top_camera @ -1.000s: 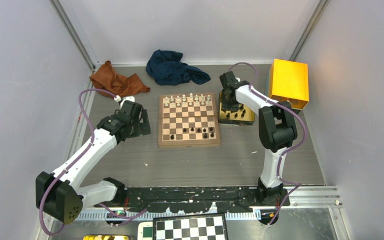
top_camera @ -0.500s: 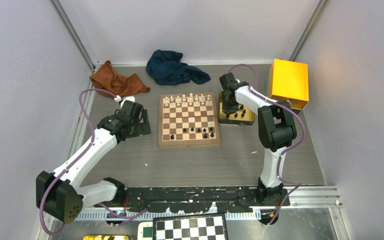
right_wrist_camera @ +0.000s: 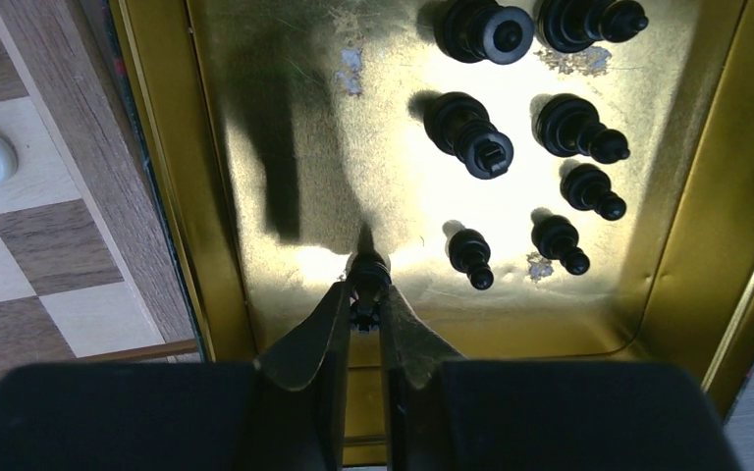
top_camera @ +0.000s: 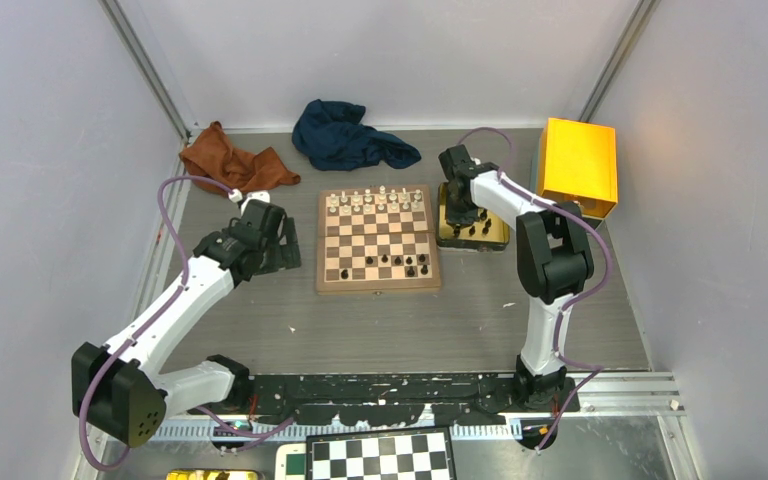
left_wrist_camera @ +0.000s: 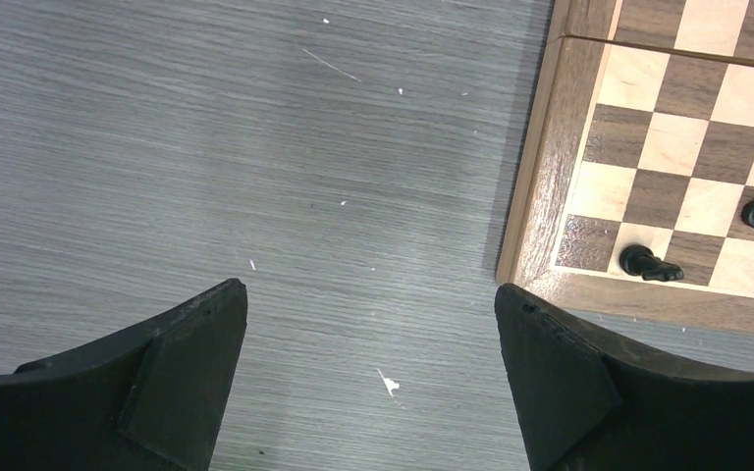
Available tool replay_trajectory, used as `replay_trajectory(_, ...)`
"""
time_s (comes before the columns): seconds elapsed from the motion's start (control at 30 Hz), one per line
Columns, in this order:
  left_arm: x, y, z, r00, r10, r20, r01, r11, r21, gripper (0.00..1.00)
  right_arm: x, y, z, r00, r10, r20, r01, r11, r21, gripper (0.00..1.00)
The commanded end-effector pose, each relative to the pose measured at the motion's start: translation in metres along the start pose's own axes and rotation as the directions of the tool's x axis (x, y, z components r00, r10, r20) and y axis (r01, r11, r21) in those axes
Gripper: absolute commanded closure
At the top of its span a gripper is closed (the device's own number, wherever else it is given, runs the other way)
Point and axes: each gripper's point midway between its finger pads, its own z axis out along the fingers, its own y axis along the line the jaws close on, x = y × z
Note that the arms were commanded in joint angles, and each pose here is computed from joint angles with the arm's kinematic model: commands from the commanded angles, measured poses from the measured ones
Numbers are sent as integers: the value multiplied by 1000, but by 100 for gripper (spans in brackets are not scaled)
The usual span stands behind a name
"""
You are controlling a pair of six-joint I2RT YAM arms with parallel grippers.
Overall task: Set up the chess pieces on the board
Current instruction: Pick up the chess piece from the storage box, then place the chess piece on the chessboard.
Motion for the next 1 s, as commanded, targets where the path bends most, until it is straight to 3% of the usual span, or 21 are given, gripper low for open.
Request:
replay_trajectory(0.0,-36,0,-14,994,-15,110,14,1000,9,3,-38,7,-44,991,3,131,0,1000,-20,99)
replay_trajectory(0.43,-44,6,-34,989,-53,141,47,998,46,2,-43,89,-105,961,-162,223,182,981,-72,99)
replay_trajectory(0.97,-37,17,-55,982,-94,166,83,994,71,2,24,215,-138,885,-395,247,442,879,-180,99)
